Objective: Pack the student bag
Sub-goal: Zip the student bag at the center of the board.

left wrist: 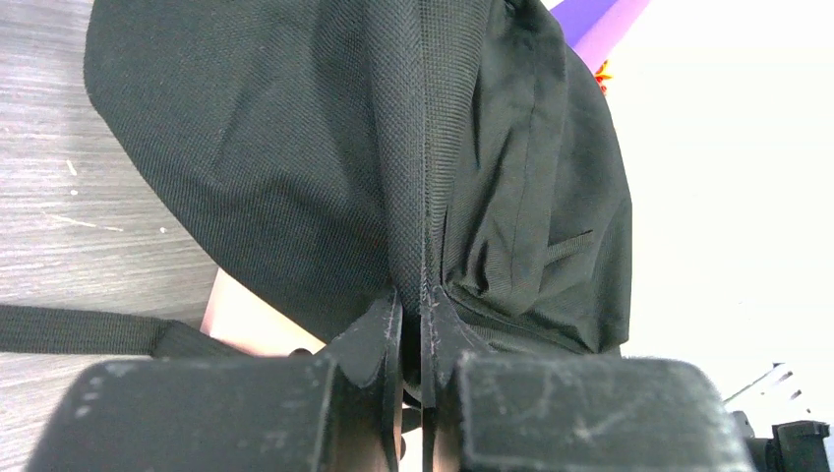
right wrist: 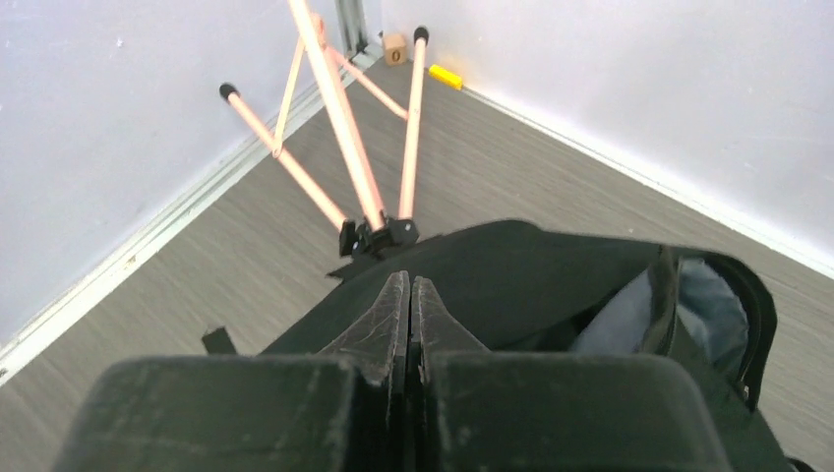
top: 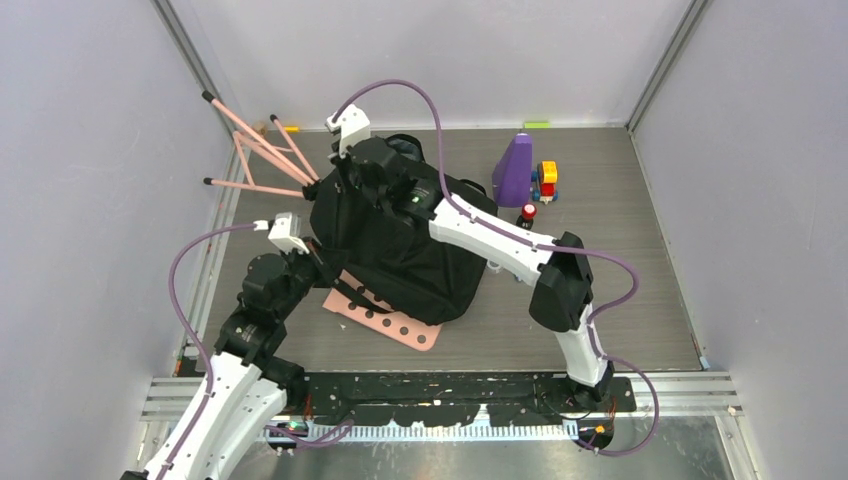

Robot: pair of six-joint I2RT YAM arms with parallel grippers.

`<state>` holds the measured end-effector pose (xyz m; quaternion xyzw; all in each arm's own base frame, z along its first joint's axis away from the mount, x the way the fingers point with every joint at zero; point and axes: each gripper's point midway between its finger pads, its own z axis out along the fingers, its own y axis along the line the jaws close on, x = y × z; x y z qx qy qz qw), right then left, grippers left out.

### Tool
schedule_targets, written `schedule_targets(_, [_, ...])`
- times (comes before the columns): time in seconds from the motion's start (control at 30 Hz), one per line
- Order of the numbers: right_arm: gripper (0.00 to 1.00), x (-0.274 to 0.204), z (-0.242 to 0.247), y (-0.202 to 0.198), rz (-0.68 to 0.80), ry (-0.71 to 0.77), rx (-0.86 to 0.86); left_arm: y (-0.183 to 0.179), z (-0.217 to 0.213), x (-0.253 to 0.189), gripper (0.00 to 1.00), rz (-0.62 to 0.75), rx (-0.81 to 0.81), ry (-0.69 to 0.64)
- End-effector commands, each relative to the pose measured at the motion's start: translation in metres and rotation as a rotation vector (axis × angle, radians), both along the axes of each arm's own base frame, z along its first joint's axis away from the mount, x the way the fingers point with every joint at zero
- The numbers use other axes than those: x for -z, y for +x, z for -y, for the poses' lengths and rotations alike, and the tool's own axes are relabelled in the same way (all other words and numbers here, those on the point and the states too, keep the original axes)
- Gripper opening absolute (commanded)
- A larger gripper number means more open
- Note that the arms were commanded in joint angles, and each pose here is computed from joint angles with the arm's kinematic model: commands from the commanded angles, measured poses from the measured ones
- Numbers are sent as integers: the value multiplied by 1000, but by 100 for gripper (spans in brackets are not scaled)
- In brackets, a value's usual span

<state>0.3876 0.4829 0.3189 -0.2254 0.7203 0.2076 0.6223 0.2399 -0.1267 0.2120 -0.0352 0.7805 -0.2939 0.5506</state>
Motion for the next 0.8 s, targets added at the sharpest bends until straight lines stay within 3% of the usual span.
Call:
schedule_targets(0.0, [1, -80, 45, 54, 155, 142, 182, -20, -3, 26, 0, -129, 4, 2])
schedule_targets(0.27, [1, -83, 79, 86, 165, 102, 276, -26, -6, 30, 2, -214, -25, -8])
schedule_targets(0.3, [1, -83, 82, 87, 163, 96, 280, -25, -6, 25, 8, -212, -24, 1])
schedule_targets(0.4, [1, -81, 87, 77, 145, 93, 252, -18, -9, -2, 40, -180, -23, 44])
schedule_targets(0.5, [1, -80, 84, 63, 115, 113, 201, -3, -12, -37, 61, -136, -34, 112])
schedule_targets(0.63, [1, -80, 81, 47, 90, 122, 151, 29, -7, -83, 73, -55, -14, 189])
schedule_targets(0.77, [1, -79, 79, 37, 70, 130, 123, 69, 2, -99, 77, -24, 7, 268])
